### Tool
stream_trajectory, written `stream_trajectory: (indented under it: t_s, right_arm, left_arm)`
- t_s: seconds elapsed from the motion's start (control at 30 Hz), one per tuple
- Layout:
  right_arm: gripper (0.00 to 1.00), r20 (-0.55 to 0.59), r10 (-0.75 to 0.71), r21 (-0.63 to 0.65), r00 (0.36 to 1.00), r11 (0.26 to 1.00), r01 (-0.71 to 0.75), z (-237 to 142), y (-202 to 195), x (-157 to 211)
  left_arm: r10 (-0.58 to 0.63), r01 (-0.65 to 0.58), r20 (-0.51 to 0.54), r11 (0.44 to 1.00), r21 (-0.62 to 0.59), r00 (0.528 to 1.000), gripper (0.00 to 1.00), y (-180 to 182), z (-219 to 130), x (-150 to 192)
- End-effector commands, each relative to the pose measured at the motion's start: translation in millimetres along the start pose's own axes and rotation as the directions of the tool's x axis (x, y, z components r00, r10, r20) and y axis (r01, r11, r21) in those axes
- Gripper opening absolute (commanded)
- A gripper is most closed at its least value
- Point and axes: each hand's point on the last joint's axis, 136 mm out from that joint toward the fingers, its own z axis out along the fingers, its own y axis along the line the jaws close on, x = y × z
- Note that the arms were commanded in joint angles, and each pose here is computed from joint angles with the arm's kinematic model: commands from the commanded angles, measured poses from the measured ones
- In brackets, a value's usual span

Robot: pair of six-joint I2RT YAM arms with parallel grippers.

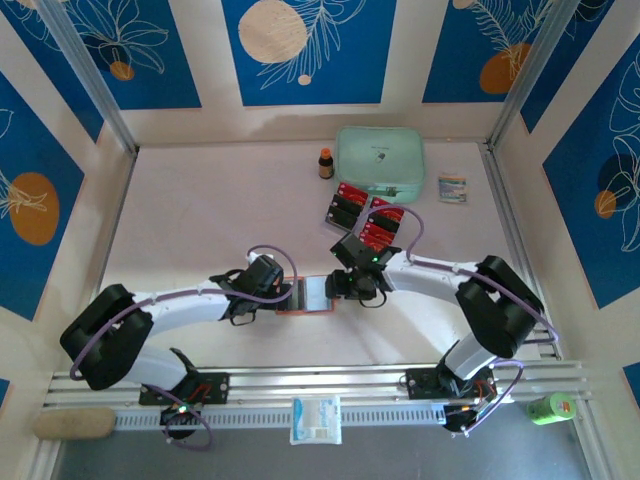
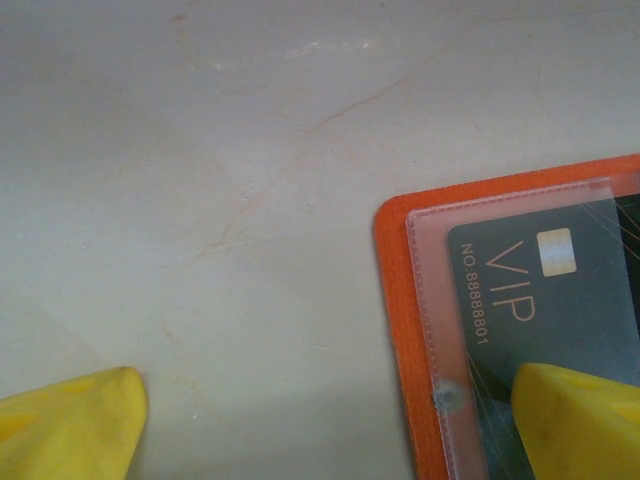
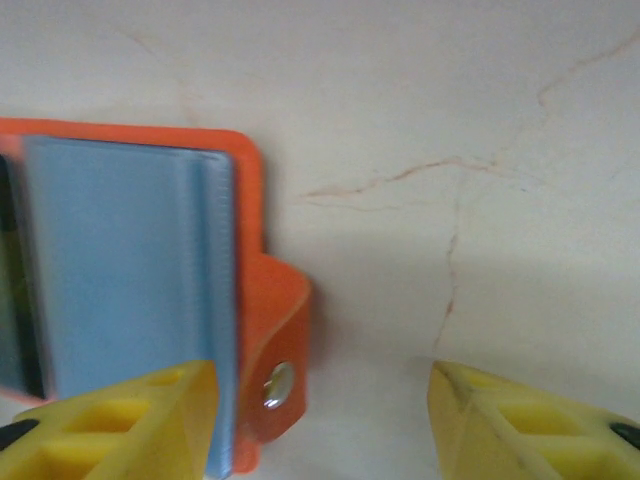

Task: Put the credit cards into the card holder

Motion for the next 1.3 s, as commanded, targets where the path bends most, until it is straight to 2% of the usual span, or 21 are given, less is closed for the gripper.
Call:
stream_trajectory:
  t_s: [0.0,0.13,0.27,0.33,0.93,0.97,1.1,1.27]
  right_arm:
    - [0.55,0.028,-0.012,0.023,1.0,1.0,0.011,0,2,-12]
    - [0.38,0.039,0.0,0.027,0.999,1.0,-0.001,0,-3,-17]
    - [0.09,0.049,0.009,0.022,0.999,1.0,-0.011,-5,-10,-17]
    - [0.0,0.051,0.013,0.02,0.999,1.0,-0.014,-7,-14,-15]
    - [0.0,0.066,0.056,0.01,0.996,0.998,-0.057,-18,-34,-5]
    - [0.02,0.067,0.053,0.002,0.996,0.999,-0.053,-20,-33,-6]
    - [0.22,0.092,0.038,-0.051,0.995,0.998,-0.033,-36,-20,-14]
    - [0.24,0.128,0.02,-0.126,0.992,0.992,-0.003,-57,3,-22]
  left_arm:
    - [0.02,-0.02,-0.014,1.0,0.019,1.0,0.94,-5,-3,-1]
    - [0.026,-0.026,-0.019,0.999,0.026,0.999,0.94,-8,-4,-2]
    - [0.03,-0.03,-0.013,0.999,0.042,0.999,0.94,-12,-6,-6]
    - [0.031,-0.031,-0.011,0.998,0.046,0.999,0.94,-14,-7,-7]
    - [0.038,-0.037,-0.03,0.999,0.035,0.999,0.94,-14,3,-4]
    - [0.04,-0.039,-0.031,0.999,0.036,0.999,0.94,-15,4,-4]
    - [0.037,-0.035,-0.036,0.999,0.037,0.999,0.94,-14,6,-2]
    - [0.037,-0.035,-0.036,0.999,0.038,0.999,0.94,-14,7,0]
